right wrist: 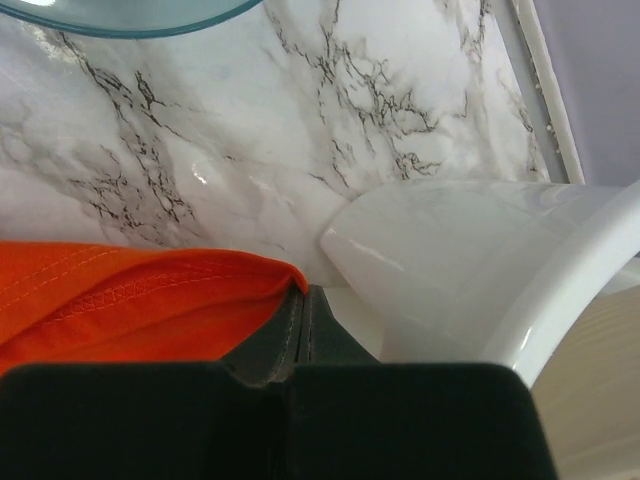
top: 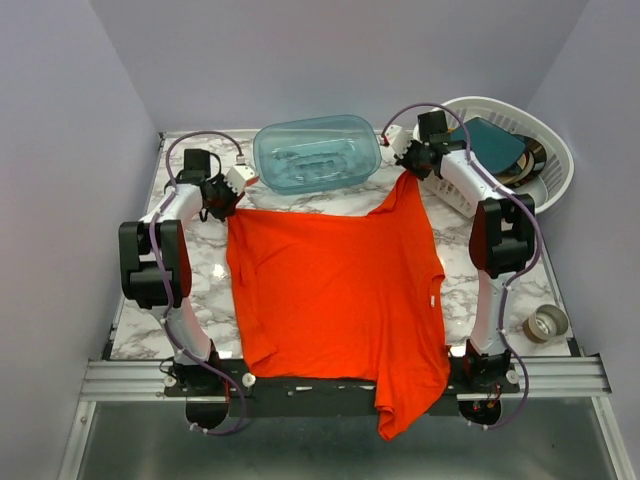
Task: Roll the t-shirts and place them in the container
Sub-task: Flatten out the T-shirt at the center of the board.
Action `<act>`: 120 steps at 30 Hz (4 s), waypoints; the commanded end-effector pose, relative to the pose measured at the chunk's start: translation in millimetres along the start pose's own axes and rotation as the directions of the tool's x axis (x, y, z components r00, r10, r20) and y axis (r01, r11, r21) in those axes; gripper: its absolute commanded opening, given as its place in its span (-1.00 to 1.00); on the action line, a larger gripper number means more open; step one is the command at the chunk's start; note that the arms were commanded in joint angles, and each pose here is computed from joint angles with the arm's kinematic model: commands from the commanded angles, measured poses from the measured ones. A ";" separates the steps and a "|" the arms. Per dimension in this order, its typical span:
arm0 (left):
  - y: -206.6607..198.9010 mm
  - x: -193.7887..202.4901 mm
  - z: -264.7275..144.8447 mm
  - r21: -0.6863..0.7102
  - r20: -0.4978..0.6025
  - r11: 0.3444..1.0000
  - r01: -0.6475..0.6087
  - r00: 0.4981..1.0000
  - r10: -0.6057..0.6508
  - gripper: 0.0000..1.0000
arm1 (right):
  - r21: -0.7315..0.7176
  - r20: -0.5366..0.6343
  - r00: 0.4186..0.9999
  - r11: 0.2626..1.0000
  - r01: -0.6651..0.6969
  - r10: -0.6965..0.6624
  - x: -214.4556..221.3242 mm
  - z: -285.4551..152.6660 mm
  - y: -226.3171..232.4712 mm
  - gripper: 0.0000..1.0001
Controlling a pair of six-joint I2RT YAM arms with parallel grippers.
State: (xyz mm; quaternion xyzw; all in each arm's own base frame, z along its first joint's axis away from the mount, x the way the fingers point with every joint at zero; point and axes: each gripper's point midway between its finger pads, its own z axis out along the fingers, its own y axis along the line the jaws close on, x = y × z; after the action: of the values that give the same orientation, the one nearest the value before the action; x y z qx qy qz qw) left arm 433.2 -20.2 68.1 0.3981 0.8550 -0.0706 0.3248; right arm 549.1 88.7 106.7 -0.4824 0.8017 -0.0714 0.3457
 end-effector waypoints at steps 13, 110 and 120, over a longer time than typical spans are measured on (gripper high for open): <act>-14.9 -25.6 -37.8 0.077 0.078 0.995 -0.061 0.995 0.055 -0.92 | 0.046 0.000 0.987 0.986 -0.162 0.162 -35.2 -60.4 9.6 -0.99; -278.3 28.5 9.4 -0.011 -0.331 0.870 0.493 0.819 -0.469 -1.00 | -0.010 0.299 0.901 0.945 -0.326 0.314 -38.8 -284.0 77.9 -0.99; -236.9 -78.9 -43.4 0.149 -0.034 0.861 0.486 0.873 -0.486 -0.51 | -0.046 0.206 0.907 0.929 -0.367 0.369 -34.3 -245.9 76.1 -0.99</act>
State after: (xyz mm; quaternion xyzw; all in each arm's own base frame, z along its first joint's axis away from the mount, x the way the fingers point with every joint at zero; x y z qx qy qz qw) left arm 221.3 -209.2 46.3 0.1968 0.9472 -0.1868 0.1705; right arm 352.5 102.0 269.3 -0.3431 0.8341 0.0403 0.4300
